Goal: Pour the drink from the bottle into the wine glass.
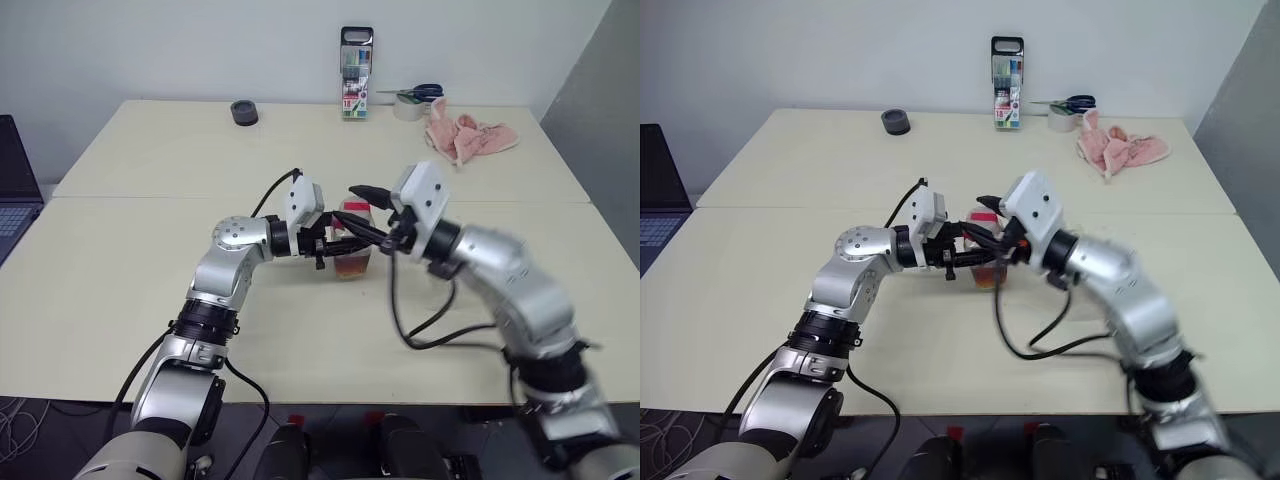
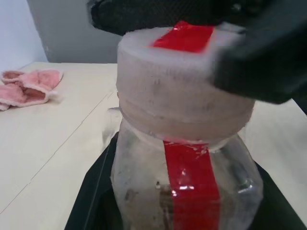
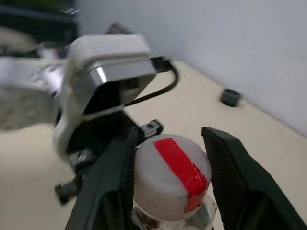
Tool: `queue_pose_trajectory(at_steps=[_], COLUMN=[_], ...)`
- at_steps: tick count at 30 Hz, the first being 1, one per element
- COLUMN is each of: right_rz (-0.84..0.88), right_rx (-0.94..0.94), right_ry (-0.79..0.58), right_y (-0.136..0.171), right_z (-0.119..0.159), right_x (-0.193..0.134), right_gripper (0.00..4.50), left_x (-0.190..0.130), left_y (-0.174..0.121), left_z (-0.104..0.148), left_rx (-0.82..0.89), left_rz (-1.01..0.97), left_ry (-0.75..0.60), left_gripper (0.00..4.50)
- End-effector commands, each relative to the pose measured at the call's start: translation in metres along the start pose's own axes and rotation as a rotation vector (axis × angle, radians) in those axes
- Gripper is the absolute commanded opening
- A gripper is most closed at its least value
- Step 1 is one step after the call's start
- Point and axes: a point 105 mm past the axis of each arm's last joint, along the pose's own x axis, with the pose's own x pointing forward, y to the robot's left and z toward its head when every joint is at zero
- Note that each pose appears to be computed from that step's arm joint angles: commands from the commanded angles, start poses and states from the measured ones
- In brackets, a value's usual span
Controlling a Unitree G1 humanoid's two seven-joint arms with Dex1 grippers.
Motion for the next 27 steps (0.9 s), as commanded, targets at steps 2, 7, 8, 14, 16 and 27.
queue_pose_trajectory(at_steps=[2, 7, 8, 14, 16, 27], right_rz=[0.149, 0.067, 0.041, -0.158, -0.225, -0.547], right_rx=[0.046, 0.105, 0.098, 0.047, 0.063, 0.137], right_ry=[0.023, -0.035, -0.047, -0.035, -0.045, -0.077], right_y=[-0.017, -0.022, -0.024, -0.009, 0.000, -0.001], right_z=[0.003, 0.007, 0.010, 0.016, 0.017, 0.014], right_x=[-0.021, -0.022, -0.024, -0.035, -0.032, 0.006], right_gripper=[1.80, 2.15, 2.55, 4.19, 4.19, 4.19], left_x=[-0.011, -0.011, -0.011, -0.009, -0.008, 0.001], left_y=[0.006, 0.013, 0.016, 0.024, 0.025, 0.024], left_z=[0.024, 0.025, 0.025, 0.026, 0.025, 0.024], left_rx=[0.046, 0.020, 0.012, -0.005, -0.003, 0.010], left_rz=[-0.008, 0.050, 0.069, 0.121, 0.121, 0.085], left_ry=[-0.058, -0.076, -0.077, -0.083, -0.080, -0.071], left_gripper=[1.78, 1.76, 1.76, 1.72, 1.72, 1.72])
